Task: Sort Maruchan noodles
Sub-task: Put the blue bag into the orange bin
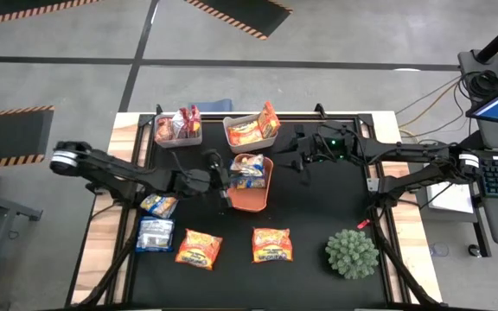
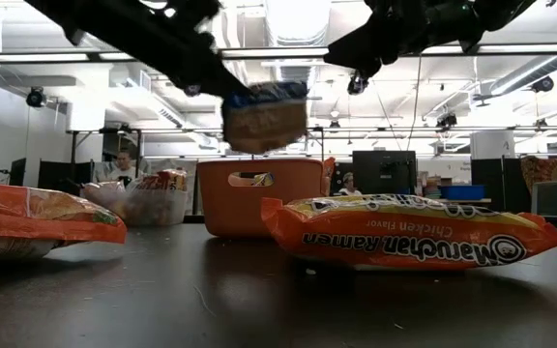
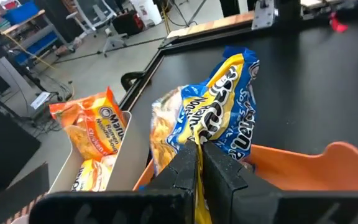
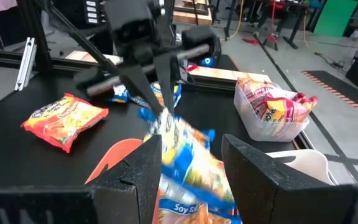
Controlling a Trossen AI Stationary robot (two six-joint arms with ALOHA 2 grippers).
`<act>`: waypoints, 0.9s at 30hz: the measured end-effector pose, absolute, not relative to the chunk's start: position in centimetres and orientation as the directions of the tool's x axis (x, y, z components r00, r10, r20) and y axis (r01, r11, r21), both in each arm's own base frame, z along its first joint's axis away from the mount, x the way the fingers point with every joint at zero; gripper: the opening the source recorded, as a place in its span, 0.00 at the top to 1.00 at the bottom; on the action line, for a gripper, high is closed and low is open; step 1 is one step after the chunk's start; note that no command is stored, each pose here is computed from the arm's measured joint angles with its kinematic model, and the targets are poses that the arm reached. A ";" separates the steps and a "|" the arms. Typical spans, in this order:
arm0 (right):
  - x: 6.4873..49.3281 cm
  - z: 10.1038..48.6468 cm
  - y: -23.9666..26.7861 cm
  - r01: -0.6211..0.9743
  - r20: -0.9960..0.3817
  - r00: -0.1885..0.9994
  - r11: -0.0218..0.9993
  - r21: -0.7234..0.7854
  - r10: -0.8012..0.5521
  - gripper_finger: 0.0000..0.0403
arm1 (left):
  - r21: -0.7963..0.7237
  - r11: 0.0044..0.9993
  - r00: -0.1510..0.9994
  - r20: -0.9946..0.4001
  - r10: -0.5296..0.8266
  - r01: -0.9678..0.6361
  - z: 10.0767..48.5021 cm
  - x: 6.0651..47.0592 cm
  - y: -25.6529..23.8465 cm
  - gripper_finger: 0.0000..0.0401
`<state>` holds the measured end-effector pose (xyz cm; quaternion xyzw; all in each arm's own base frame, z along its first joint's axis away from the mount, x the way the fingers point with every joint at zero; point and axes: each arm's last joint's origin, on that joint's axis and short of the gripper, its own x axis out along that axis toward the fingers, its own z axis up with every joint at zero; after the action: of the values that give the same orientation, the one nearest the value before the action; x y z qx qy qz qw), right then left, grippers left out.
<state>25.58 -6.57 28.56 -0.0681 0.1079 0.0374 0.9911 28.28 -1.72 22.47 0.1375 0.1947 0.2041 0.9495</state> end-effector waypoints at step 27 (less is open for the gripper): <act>25.6 28.5 -6.6 -0.084 -0.222 0.973 0.991 -0.104 0.059 0.61 | 0.271 0.932 0.761 -0.542 0.355 -0.242 18.6 29.7 -1.1 0.72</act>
<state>25.57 -6.57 28.53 -0.0565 0.1100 0.0360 0.9917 29.67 -1.12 18.63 0.0929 0.3062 0.1598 0.9339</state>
